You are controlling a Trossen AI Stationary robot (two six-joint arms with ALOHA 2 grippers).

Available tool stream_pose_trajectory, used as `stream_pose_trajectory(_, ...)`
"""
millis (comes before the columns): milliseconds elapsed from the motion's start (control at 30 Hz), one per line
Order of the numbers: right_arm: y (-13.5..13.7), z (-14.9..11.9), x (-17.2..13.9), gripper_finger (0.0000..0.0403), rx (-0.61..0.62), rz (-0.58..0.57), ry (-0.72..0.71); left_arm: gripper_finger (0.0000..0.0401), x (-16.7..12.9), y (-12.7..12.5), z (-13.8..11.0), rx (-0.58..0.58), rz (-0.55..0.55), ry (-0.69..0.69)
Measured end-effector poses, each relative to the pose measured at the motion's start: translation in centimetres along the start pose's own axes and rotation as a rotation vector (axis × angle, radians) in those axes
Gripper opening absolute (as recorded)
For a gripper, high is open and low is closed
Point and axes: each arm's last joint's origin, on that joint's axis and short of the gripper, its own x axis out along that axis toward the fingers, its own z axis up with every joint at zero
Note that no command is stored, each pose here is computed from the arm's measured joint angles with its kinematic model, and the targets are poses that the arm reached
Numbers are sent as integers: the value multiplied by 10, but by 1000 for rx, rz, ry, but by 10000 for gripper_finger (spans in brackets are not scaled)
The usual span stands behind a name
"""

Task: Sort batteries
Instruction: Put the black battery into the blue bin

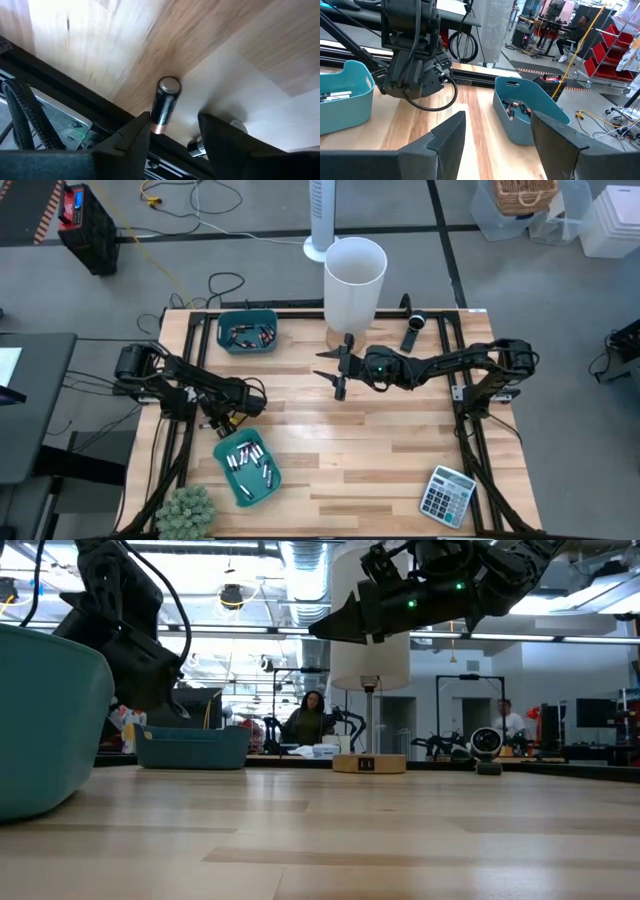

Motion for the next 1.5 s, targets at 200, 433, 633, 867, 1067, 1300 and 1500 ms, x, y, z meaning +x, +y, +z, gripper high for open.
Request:
stream_pose_trajectory(200, 0, 0, 0, 239, 0, 0, 0, 169, 0, 1, 0, 10, 18, -10)
stream_pose_trajectory(433, 0, 0, 0, 239, 0, 0, 0, 128, 10, 4, -2, -2, 29, -7)
stream_pose_trajectory(633, 0, 0, 0, 239, 1, -1, -2, 60, 18, 7, -5, -28, 33, 9)
stream_pose_trajectory(867, 0, 1, 0, 239, 1, -2, -7, 36, 18, 8, -4, 5, 50, 2)
stream_pose_trajectory(1067, 0, 1, 0, 239, 1, -2, -7, 36, 13, 8, -2, 1, 86, -23)
stream_pose_trajectory(1300, 0, 1, 0, 239, 2, -3, -10, 35, -7, 8, 1, -38, 96, -132)
stream_pose_trajectory(1500, 0, 1, 0, 239, 1, -2, -9, 35, -26, 14, -4, -112, 97, -246)
